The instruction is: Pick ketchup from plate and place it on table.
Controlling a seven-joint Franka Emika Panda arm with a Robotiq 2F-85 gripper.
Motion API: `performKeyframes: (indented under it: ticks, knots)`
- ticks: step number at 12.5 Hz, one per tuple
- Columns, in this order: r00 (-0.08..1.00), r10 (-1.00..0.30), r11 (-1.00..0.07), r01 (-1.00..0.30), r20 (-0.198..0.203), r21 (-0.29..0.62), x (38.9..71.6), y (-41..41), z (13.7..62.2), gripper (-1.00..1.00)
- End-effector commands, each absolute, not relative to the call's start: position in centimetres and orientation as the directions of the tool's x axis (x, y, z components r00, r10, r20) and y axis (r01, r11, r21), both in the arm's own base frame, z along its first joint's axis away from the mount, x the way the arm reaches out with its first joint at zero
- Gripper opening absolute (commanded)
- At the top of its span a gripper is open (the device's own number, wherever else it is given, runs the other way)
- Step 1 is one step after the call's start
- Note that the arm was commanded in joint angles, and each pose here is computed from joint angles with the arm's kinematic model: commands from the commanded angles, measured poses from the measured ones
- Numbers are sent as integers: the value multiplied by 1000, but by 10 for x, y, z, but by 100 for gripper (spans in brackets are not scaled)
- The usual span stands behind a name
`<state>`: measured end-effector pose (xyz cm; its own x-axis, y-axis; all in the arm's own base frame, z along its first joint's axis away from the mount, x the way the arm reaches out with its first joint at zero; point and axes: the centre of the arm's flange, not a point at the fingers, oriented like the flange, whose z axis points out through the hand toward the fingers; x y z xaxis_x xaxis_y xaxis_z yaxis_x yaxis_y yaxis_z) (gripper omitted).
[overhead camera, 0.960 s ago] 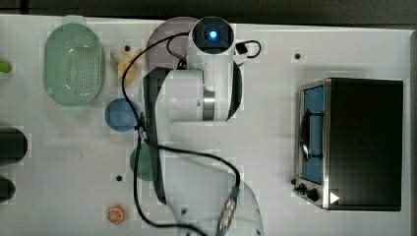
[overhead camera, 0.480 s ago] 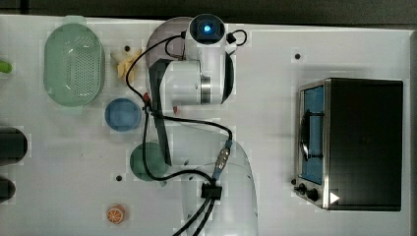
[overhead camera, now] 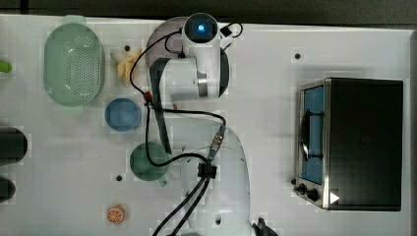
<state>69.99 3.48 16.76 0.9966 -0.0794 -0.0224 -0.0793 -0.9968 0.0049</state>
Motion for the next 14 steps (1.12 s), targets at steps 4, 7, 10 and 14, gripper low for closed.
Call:
performKeyframes:
  ticks: [4, 7, 10, 14]
  knots:
    - [996, -12, -1000, -12, 87, 0, 716, 41, 162, 69]
    - [995, -11, -1000, -11, 97, -2, 719, 43, 166, 25]
    - [989, -9, -1000, -7, 150, -9, 730, 47, 198, 25]
    - [981, -72, -997, -66, 178, -41, 732, 39, 284, 25]
